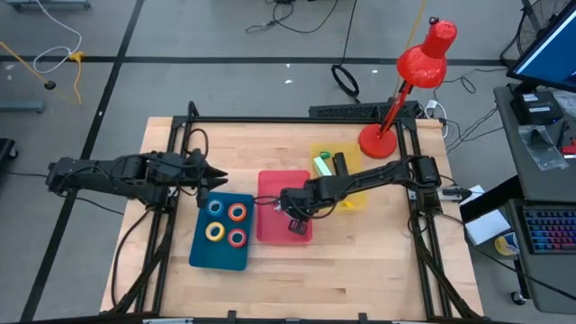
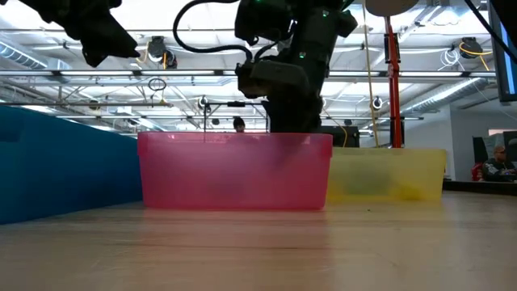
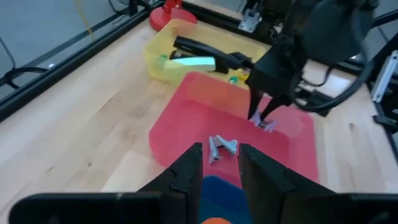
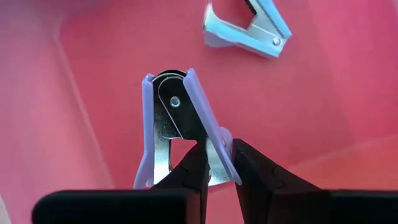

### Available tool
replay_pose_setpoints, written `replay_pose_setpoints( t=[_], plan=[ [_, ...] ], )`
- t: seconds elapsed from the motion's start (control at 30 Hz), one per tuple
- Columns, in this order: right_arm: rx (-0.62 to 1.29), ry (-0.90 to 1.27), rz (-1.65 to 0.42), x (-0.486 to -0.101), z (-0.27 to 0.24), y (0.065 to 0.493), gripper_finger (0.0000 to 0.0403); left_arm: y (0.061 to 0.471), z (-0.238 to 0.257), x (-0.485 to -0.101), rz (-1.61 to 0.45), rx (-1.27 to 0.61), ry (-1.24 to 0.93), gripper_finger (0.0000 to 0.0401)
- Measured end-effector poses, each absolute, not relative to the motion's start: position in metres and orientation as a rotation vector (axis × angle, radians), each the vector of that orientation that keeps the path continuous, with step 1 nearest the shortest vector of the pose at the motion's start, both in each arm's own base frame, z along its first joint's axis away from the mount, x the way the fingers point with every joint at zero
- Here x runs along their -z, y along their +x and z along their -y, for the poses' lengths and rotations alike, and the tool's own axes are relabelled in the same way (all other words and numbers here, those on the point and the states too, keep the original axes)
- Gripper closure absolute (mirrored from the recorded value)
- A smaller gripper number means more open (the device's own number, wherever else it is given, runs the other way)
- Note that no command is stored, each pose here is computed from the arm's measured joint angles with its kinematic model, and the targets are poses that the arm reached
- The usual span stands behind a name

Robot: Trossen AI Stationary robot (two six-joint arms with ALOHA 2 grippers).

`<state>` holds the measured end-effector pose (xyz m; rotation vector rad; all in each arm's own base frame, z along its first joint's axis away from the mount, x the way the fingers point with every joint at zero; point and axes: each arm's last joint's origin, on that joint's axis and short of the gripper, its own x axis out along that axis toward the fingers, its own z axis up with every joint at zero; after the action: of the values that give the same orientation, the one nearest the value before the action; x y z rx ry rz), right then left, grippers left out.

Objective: Pick and place Stapler, Stapler remover, tape
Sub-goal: Put the purple staple remover into the yellow bin, then return to Home Position

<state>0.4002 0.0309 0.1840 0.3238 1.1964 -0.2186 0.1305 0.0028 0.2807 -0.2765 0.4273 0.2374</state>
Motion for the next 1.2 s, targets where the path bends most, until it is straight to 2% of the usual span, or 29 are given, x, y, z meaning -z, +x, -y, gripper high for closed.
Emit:
replay_pose_setpoints(
  t=[0.63,1.0,1.2],
  plan=[
    [0.111,0.196,-1.173,-0.185,-0.031,0.403,0.0325,0.129,-0.011,-0.279,-0.442,-0.309,-0.279,0.0297],
    [0.084,0.202,-1.14,-0.187,-0.031,0.406,0.0257,0.129,-0.011,-0.279,-0.443,-0.302,-0.281,0.0297],
    [0.131,0.221,-1.042,-0.232,-0.028,0.391,0.0272,0.127,-0.011,-0.28,-0.429,-0.3,-0.283,0.0297]
  ],
)
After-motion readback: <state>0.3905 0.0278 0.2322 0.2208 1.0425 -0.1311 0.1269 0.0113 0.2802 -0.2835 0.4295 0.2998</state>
